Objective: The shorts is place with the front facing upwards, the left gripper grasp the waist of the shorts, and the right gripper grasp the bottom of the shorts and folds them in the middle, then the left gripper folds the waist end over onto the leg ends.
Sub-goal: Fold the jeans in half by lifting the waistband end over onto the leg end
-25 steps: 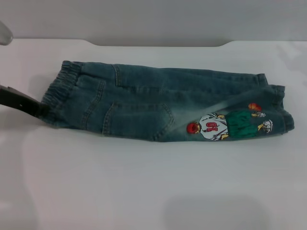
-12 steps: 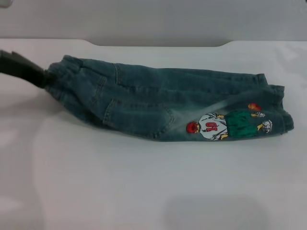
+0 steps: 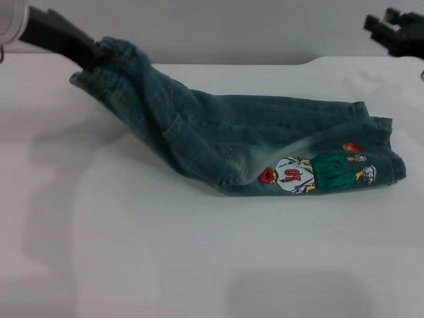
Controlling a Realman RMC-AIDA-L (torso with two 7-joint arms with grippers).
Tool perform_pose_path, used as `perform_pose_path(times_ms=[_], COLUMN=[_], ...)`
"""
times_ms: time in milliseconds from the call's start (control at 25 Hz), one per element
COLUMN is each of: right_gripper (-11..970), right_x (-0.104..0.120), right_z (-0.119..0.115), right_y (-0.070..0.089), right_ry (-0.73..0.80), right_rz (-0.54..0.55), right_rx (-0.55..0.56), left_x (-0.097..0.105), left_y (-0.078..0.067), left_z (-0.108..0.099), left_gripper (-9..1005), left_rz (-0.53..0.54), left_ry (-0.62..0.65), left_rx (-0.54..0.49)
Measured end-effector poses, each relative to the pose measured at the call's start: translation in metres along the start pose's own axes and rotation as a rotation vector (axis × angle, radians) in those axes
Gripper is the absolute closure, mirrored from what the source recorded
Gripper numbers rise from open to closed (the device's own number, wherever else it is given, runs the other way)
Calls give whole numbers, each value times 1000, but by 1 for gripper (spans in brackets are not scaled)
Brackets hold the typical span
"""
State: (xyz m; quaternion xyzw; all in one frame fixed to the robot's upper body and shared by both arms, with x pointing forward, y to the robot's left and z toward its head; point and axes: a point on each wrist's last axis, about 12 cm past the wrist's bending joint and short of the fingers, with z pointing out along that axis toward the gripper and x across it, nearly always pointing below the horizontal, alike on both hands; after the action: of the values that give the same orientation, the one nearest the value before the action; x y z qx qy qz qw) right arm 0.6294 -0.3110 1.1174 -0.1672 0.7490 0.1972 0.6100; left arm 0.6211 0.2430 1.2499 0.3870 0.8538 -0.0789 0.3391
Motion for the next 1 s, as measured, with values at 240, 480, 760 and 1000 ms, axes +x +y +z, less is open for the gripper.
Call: perform_pose_path(times_ms=[240,480,760,1000], right_gripper=[516,515,515,515], right_x=[15,28,33,30], right_z=[9,14,25,35], right_y=[16,29,48,56], right_ry=[60,112,144,145], right_rz=[17,24,18,19], right_rx=[-61,-111,-172,-193], left_x=[-32,-58,-79,-86], left_y=[-14,-32,-55,-69], left_z=[-4,-13,-22,-25], left_gripper=[948,947,946,946], left_rz=[55,118,194,236], left_ry=[-41,-80,-119,-137], left_rx=[-6,-24,-35,-15])
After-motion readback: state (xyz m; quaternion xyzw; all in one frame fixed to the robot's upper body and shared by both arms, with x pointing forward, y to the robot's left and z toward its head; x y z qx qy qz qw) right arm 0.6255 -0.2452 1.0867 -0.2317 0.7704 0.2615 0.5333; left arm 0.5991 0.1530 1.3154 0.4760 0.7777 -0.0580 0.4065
